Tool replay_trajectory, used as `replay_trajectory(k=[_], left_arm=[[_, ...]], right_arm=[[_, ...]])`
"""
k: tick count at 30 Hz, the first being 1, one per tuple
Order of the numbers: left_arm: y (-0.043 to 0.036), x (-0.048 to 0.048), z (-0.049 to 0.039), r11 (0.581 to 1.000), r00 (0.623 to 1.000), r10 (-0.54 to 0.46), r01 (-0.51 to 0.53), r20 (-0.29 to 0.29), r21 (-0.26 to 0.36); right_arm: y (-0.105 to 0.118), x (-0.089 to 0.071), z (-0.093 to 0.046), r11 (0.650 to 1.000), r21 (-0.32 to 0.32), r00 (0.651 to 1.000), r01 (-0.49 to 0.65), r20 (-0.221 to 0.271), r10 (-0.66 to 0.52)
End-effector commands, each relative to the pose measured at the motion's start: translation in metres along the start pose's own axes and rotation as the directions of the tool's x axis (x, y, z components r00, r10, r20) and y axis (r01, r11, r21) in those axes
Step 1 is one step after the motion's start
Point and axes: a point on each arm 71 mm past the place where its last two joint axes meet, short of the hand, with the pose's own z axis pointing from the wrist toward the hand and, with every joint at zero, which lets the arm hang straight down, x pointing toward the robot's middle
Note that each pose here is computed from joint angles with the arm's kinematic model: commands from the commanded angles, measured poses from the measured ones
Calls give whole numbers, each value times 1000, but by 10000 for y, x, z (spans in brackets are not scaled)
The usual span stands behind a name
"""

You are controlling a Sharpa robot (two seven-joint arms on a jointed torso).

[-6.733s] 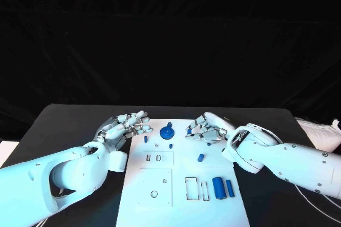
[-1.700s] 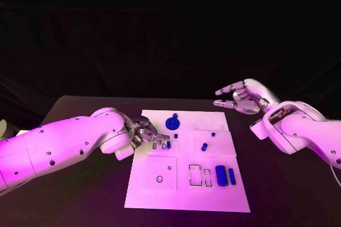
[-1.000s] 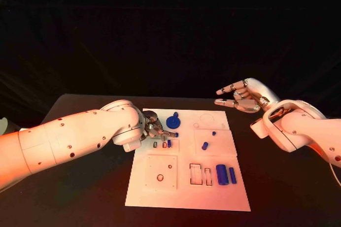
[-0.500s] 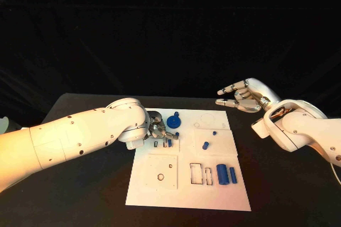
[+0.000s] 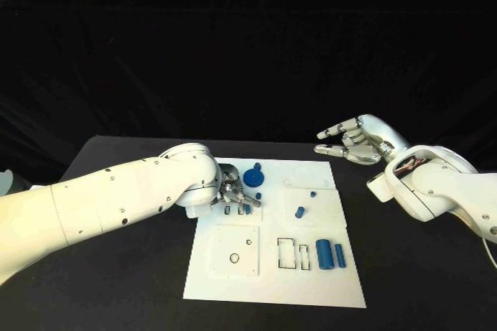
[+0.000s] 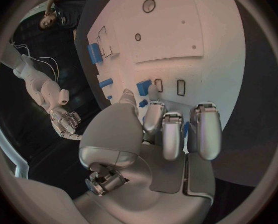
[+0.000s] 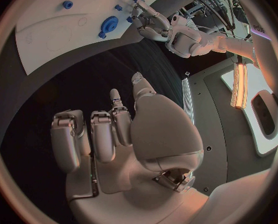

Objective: Assemble the parts on the task board

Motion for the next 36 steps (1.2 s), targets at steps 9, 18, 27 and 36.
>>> replay_trajectory(k=[9, 18, 27, 36], left_arm=[[-36, 21, 13, 1000, 1000, 20, -20, -11, 0], [-44, 24, 9, 1000, 1000, 18, -18, -8, 2], [-53, 25, 3, 1000, 1000, 4, -4, -3, 8], [-32, 12, -33, 999, 999, -40, 40, 21, 21]], right_arm=[[-1, 24, 9, 1000, 0, 1000, -1, -21, 1], [-9, 33, 12, 1000, 4, 1000, -1, -27, 1], [-23, 45, 14, 1000, 9, 999, -1, -36, 1], [-42, 59, 15, 1000, 16, 999, -1, -48, 2]])
